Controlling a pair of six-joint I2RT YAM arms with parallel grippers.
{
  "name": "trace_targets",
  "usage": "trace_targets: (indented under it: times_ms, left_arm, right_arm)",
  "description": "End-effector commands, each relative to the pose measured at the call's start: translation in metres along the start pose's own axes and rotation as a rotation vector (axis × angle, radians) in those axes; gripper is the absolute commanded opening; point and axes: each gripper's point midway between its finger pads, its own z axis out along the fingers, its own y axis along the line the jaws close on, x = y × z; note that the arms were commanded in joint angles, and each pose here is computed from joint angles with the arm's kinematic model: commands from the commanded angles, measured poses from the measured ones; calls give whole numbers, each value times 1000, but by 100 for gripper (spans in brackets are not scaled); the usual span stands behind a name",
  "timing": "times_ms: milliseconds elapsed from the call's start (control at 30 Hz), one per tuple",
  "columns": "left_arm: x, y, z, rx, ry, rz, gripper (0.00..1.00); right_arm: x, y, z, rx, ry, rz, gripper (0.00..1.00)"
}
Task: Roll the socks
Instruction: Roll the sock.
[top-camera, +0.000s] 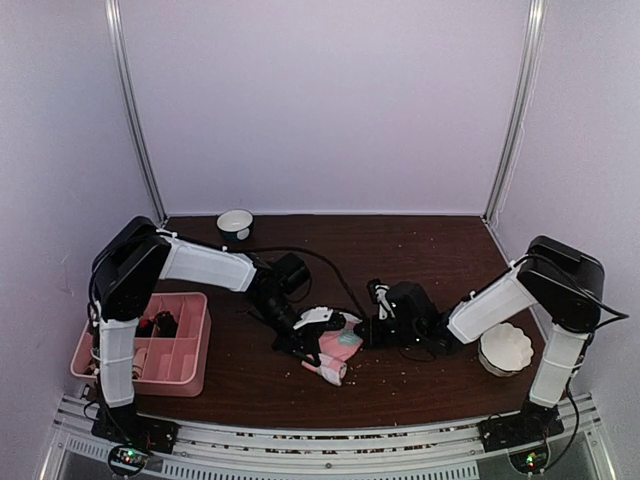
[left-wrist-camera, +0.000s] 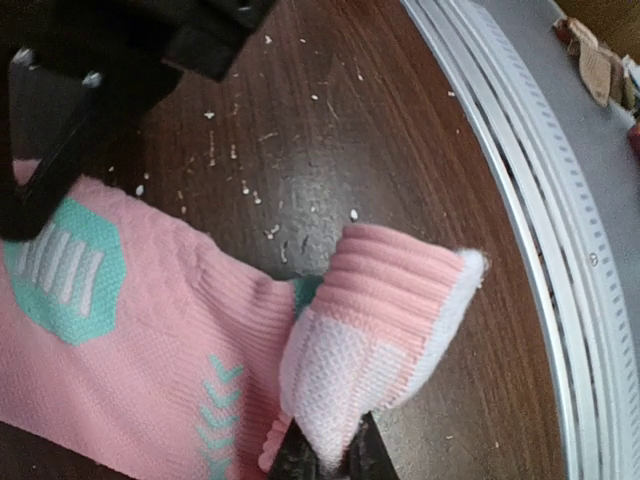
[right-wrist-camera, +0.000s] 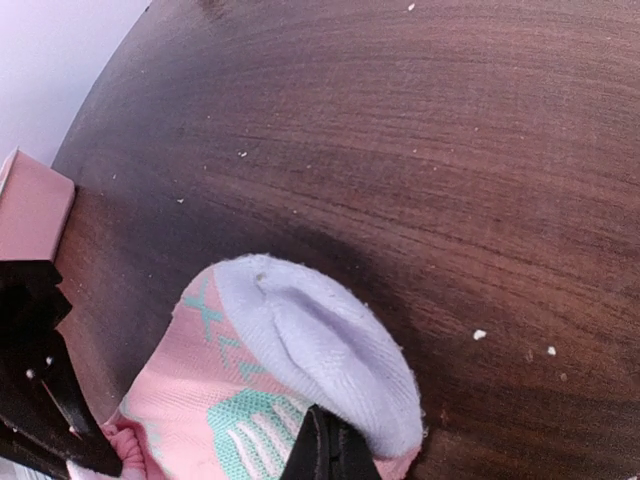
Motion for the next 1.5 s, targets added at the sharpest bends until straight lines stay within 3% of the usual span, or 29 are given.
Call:
trace_targets:
  times_ms: [0,133,267,400,533,600,633,700,800,933,1167,1333,1467]
  left_arm:
    - [59,-10,15,143,145,-301,0]
    - [68,-7,27,194,180,-377,0]
    - [81,-2,35,214,235,-423,0]
    - [83,0,36,215,258,-445,0]
    - [88,1,39,216,271,-464,0]
    - [88,0,39,223,265,-466,0]
    - [88,0,40,223,265,-464,0]
    - [87,0,39,224,261,-462,0]
    - [86,-1,39,238,249,-467,0]
    - [88,0,40,257,250,-481,0]
    - [89,0,42,274,254,-489,0]
    - [89,0,43,286,251,-494,0]
    - [88,-1,43,295,249,-494,0]
  right_arm:
    - [38,-62,-15,208,63,-19,0]
    - [26,-45,-39,163,-64,-90,0]
    - [20,-21,-65,165,-146,-221,31]
    - [30,1,-82,121,-157,-351,48]
    - [32,10,-98,154,-162,-412,57]
    - [23,4,-108,180,-218,-352,97]
    - [21,6,-110,156,-234,-339,100]
    - [25,26,-110,15,-216,-392,99]
    - [44,63,-110,-126,-174,-686,100]
    - [58,65,-106,-73,-76,-947,100]
    - [78,85,-106,2,-33,-1393,99]
    - [94,98,-91,28,13,-1601,100]
    - [93,103,-76,78,19,-1705,93]
